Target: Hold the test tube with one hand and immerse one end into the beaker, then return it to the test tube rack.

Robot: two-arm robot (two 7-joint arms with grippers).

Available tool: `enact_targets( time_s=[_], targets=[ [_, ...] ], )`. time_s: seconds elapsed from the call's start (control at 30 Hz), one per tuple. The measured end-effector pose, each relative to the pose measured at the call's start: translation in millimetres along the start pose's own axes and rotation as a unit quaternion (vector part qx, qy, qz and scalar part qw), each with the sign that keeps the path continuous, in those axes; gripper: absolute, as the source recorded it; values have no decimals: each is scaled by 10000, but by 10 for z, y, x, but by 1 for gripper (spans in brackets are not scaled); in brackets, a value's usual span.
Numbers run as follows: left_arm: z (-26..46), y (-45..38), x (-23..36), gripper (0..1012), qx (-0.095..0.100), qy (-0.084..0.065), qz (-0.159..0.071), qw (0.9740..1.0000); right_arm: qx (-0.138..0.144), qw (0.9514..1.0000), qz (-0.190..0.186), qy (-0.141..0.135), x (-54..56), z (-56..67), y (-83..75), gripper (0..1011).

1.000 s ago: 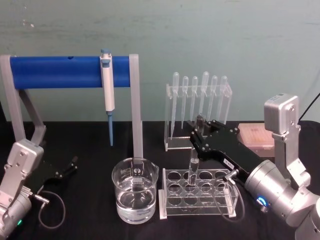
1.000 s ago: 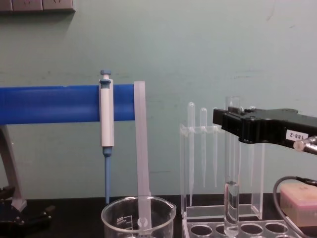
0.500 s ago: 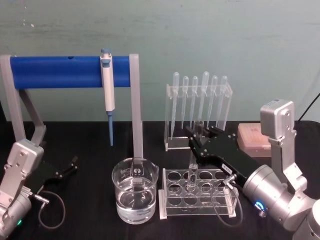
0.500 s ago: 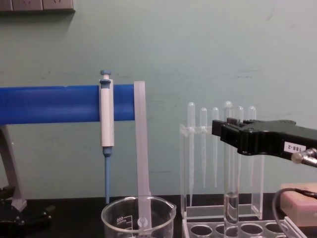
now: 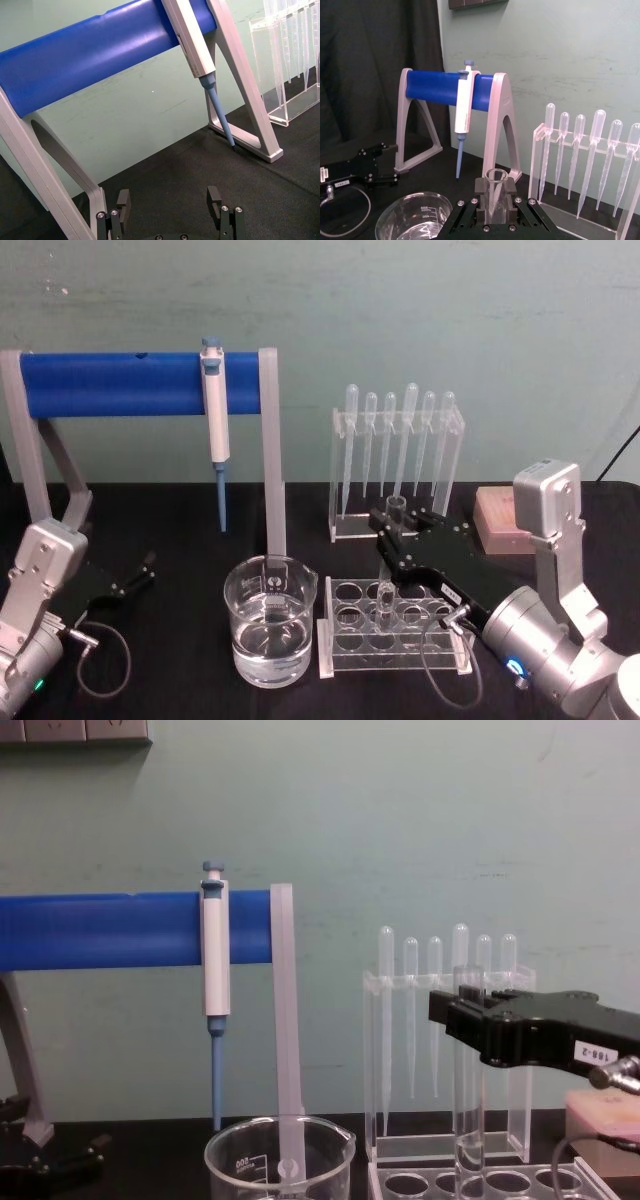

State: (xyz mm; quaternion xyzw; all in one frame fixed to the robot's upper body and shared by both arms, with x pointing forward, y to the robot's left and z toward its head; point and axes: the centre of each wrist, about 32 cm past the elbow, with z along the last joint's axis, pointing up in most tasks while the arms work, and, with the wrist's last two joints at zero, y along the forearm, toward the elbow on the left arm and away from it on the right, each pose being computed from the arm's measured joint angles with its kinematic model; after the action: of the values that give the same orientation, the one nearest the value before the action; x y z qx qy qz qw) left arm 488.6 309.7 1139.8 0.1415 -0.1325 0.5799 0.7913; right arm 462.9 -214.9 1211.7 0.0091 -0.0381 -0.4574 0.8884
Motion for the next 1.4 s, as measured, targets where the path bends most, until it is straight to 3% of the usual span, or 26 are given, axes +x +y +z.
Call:
enact_targets(
  time_s=[0.5,0.93,1.27,1.4],
  targets=[
    [0,0,0,1000,0,0,0,10000,-39,10000,15,13,-22,-150,-7,230],
    [0,0,0,1000,0,0,0,10000,-110,9999,31,-46,-24,-204,-17,242],
    [0,0,0,1000,0,0,0,10000,-223,9996,64,-186,-46,-213,-1,562],
    [0,0,0,1000,0,0,0,10000,-156,9996,82,-214,-54,-148,-1,679]
  ],
)
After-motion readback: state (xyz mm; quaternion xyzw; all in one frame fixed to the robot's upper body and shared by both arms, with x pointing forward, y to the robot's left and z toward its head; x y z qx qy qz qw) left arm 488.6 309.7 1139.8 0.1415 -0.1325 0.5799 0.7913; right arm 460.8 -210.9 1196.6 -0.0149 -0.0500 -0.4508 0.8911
